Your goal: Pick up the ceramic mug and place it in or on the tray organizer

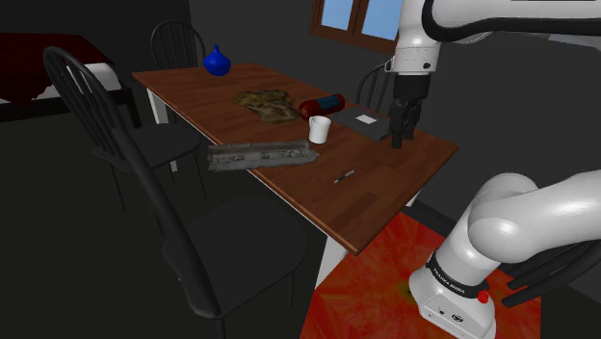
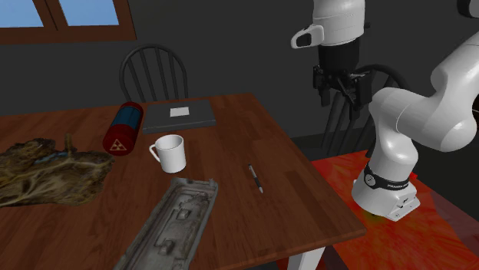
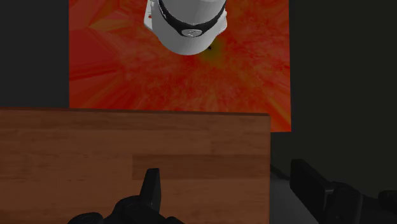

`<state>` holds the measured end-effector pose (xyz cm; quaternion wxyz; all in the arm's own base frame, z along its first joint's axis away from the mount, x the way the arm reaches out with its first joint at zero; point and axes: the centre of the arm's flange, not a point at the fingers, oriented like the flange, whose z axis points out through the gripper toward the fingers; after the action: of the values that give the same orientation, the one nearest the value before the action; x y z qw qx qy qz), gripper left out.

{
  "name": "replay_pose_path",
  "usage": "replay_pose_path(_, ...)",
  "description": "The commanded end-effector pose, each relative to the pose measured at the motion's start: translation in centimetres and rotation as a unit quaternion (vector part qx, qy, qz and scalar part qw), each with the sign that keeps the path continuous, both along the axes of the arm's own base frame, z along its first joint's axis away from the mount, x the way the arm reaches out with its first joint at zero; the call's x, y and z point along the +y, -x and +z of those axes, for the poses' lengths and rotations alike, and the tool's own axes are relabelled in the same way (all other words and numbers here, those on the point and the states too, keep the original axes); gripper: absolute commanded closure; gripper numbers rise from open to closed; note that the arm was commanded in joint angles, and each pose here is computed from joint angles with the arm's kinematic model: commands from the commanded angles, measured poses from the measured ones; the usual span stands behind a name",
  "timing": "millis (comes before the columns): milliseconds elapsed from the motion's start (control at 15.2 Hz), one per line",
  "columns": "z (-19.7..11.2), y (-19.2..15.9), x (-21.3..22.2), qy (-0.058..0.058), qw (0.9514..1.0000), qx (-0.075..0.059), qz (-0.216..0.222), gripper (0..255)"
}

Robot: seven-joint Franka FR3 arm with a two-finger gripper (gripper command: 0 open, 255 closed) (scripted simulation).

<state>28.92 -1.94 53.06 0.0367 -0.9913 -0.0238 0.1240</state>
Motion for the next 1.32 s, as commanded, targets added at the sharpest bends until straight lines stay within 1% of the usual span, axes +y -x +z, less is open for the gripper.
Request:
replay_pose_path(0, 0.0, 0.0, 0.0, 0.000, 1.0000, 0.000, 0.000, 0)
replay_pose_path(594, -4.4, -8.6, -5.2, 0.014, 0.9988, -0.021, 0.042, 0)
replay_pose_path(1254, -8.7, -18.9, -10.3, 0.030, 0.9947, -0.044, 0.088, 0)
